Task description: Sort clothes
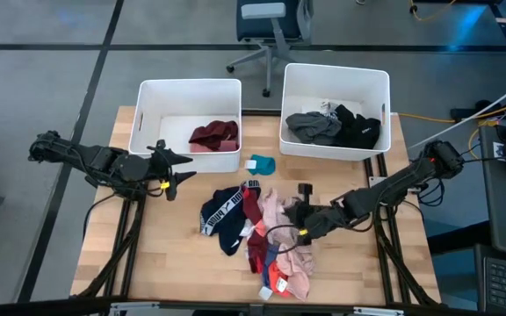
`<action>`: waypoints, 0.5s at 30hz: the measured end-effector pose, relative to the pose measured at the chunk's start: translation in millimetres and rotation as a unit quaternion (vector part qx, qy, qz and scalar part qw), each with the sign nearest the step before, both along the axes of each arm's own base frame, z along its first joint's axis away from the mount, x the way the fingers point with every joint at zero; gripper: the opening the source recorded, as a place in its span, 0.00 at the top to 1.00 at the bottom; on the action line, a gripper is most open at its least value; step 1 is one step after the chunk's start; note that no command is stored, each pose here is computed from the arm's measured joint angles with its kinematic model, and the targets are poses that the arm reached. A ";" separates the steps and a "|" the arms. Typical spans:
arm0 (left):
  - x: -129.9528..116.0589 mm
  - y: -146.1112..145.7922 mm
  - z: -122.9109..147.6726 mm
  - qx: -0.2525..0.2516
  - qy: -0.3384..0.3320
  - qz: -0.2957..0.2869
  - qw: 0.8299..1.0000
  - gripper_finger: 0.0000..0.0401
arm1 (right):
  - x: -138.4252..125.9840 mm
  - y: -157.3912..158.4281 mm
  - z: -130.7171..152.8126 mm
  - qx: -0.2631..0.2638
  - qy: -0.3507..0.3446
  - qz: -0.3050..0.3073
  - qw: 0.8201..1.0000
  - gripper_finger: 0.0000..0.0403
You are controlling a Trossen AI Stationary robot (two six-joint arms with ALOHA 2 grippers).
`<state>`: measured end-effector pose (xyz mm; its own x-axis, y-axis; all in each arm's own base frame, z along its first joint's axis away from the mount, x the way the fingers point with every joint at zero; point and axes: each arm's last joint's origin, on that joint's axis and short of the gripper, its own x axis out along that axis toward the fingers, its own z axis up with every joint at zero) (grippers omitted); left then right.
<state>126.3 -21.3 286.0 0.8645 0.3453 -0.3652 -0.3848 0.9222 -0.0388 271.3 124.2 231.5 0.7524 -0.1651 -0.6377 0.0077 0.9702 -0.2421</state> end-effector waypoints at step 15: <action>0.1 0.0 0.1 0.009 0.003 -0.004 1.000 0.48 | 43.4 -50.5 101.1 -0.149 -0.093 -0.018 0.984 0.96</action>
<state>126.4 -21.3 286.1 0.8649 0.3455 -0.3642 -0.3780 0.9256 -0.0194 314.7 73.7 332.6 0.8416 -0.3533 -0.4086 0.1123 0.8543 -0.5074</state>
